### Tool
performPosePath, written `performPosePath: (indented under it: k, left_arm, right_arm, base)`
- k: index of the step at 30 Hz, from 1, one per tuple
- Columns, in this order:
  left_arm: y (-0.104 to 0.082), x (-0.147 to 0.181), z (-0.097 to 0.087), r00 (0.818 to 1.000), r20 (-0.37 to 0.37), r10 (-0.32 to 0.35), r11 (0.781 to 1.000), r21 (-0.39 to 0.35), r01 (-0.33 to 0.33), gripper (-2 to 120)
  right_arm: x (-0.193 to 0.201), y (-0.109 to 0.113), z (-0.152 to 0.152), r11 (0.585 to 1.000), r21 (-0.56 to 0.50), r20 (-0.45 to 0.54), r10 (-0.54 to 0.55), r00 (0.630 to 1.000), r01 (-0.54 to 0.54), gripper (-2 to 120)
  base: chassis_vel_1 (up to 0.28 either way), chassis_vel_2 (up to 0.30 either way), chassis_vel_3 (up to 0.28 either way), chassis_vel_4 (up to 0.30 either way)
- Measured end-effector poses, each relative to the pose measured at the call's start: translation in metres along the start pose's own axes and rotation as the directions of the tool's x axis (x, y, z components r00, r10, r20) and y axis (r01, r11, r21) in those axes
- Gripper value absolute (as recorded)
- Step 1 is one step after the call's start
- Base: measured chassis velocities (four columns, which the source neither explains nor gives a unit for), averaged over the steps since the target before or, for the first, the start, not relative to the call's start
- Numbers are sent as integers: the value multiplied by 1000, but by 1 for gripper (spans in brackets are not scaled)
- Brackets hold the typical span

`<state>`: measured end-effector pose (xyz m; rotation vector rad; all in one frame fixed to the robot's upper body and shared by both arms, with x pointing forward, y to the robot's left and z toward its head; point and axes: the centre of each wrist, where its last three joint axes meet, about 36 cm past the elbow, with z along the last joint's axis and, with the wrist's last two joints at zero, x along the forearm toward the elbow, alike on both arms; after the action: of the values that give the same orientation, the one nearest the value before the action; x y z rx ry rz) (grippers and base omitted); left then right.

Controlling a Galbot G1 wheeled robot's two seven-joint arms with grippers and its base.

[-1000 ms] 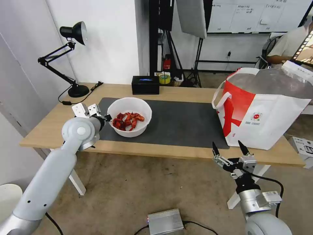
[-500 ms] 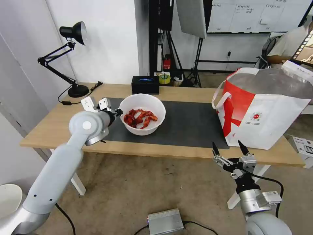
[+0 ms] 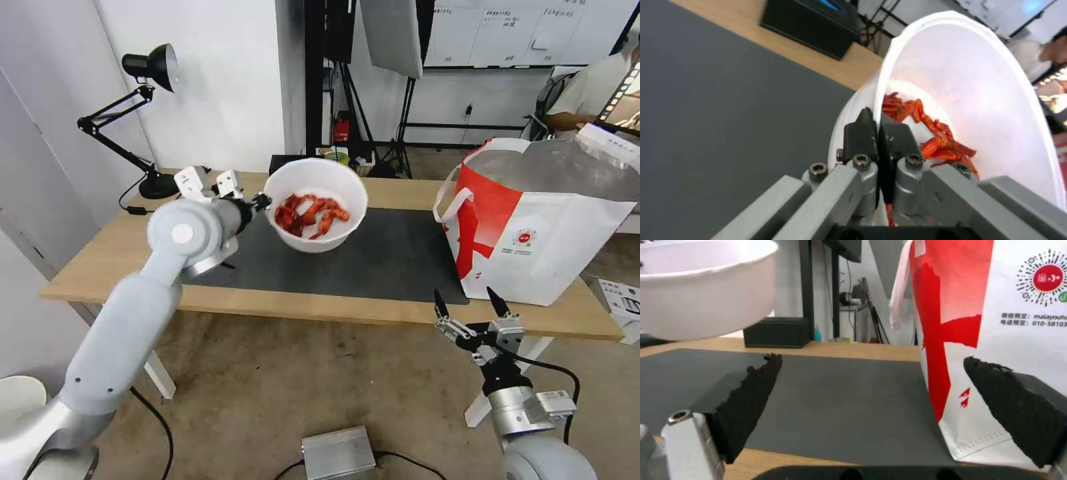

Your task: Pick up the trash from the table and place it into the takeout bag.

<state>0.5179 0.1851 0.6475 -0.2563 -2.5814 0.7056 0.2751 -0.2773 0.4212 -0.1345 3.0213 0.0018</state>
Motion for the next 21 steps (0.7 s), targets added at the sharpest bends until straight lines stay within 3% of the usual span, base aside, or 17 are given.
performPosePath:
  k: [8, 12, 21]
  left_arm:
    - [-34, -8, 13, 999, -22, 45, 999, -17, -46, 0]
    - [-60, -13, 12, 996, -24, 85, 996, -23, -86, 0]
    - [-84, -15, 10, 992, -21, 123, 992, -23, -124, 0]
  right_arm:
    - [0, 0, 0, 1000, 0, 0, 0, 1000, 0, 100]
    - [0, 0, 0, 1000, 0, 0, 0, 1000, 0, 100]
    - [0, 0, 0, 1000, 0, 0, 0, 1000, 0, 100]
  base:
    - [0, 0, 0, 0]
    - [0, 0, 0, 0]
    - [0, 0, 0, 0]
